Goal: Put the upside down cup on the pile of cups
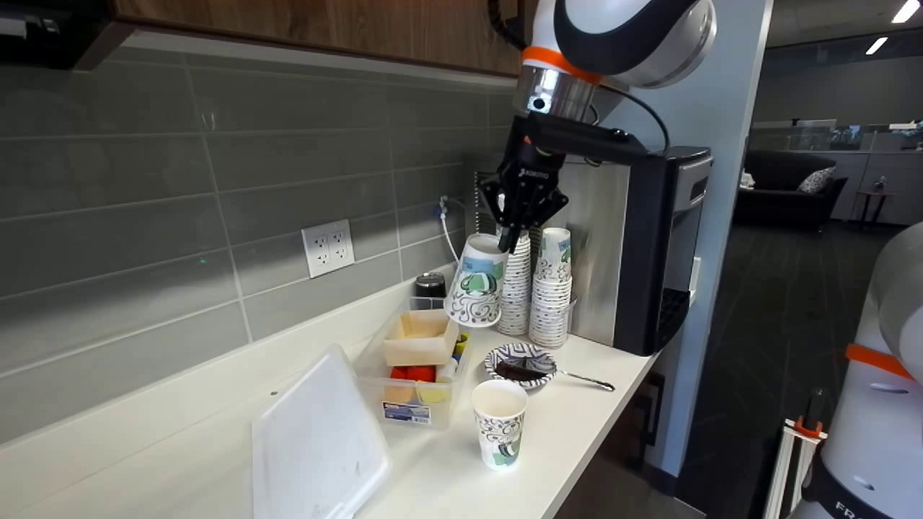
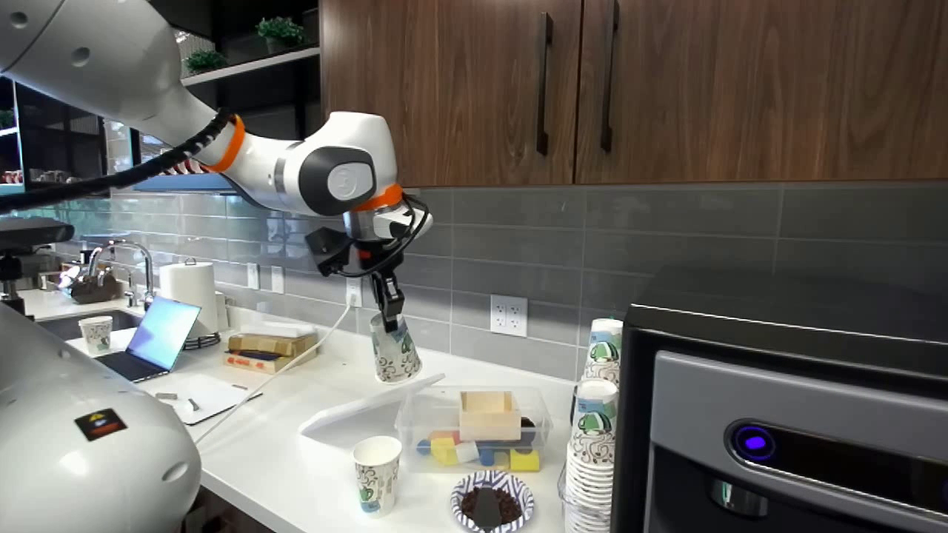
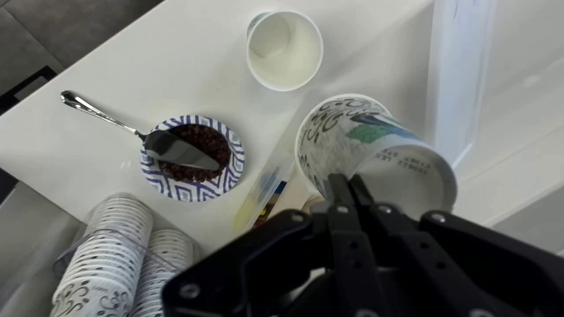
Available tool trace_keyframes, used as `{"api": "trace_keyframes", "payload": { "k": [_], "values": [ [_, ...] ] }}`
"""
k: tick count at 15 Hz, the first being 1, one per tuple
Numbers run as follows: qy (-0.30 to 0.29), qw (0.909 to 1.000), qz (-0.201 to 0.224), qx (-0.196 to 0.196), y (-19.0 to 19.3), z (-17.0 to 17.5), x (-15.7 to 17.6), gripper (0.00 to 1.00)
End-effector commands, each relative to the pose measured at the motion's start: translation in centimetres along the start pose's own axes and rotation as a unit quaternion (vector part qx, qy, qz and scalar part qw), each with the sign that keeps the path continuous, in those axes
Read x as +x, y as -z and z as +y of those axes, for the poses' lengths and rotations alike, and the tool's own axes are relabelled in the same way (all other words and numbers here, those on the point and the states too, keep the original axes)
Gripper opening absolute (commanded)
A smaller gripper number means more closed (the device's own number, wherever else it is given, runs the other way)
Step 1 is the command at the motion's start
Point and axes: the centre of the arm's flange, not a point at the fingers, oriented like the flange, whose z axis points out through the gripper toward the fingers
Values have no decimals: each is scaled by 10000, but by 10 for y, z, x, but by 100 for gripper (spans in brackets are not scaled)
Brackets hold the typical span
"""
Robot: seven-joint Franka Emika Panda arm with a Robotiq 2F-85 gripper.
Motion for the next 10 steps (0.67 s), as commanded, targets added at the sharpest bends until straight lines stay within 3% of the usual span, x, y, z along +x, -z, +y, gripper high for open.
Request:
{"api": "trace_keyframes", "payload": {
  "k": [1, 4, 7, 10],
  "values": [
    [-945, 9949, 343, 22, 29, 42, 17, 1],
    [-1704, 9835, 610, 45, 45, 74, 37, 1],
    [-2429, 9663, 855, 56, 53, 102, 57, 1],
    [-2884, 9518, 1039, 89, 59, 128, 78, 1]
  ]
}}
